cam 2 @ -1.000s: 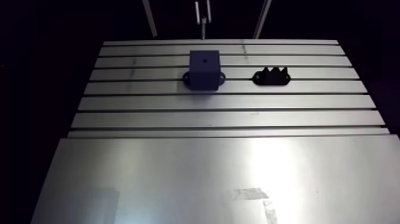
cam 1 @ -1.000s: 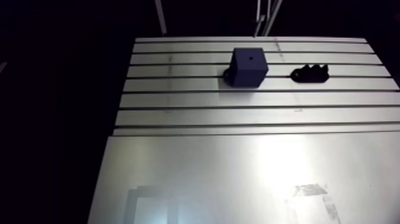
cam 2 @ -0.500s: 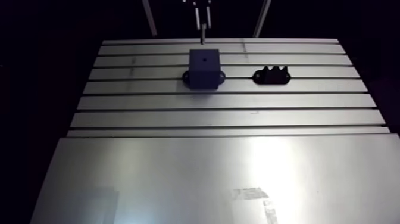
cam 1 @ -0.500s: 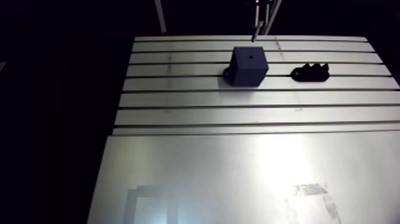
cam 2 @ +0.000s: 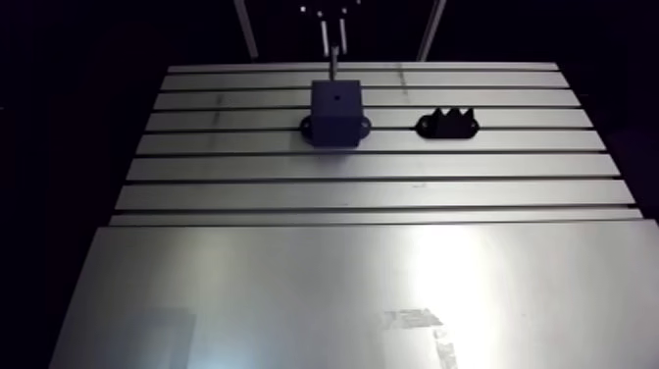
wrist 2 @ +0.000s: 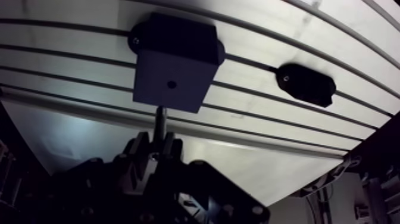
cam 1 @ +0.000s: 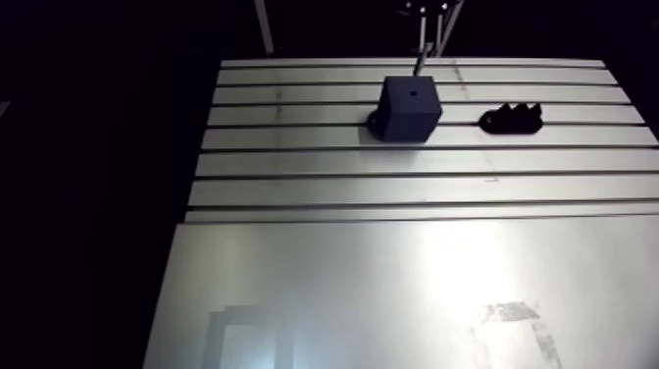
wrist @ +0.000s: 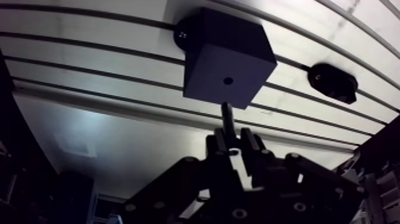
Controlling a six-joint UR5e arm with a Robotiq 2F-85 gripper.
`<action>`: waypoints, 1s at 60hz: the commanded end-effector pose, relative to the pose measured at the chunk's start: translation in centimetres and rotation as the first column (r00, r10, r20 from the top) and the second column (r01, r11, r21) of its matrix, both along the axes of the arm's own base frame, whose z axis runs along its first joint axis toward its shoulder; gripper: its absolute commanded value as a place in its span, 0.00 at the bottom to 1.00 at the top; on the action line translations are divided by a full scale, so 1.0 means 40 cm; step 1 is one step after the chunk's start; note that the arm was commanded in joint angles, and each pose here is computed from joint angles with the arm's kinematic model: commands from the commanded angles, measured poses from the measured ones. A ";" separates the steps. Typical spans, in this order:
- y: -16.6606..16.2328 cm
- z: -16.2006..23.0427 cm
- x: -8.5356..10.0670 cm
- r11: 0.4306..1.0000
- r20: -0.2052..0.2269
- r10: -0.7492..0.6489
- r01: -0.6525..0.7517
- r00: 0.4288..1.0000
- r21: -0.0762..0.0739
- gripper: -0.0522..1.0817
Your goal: Pick up the M10 bolt and insert it into the hole until fully seated.
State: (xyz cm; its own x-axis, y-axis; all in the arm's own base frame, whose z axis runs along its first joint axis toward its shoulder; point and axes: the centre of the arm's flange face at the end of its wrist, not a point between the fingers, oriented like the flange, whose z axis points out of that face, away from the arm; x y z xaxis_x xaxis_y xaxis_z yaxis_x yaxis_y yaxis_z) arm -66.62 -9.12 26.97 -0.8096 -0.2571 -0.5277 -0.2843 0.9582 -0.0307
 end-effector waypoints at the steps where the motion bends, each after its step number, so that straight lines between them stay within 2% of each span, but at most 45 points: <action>1: 0.000 -0.007 0.006 1.000 0.013 0.000 0.000 1.000 -0.001 1.00; 60: 0.016 -0.048 0.001 1.000 0.041 -0.007 0.007 0.999 0.000 1.00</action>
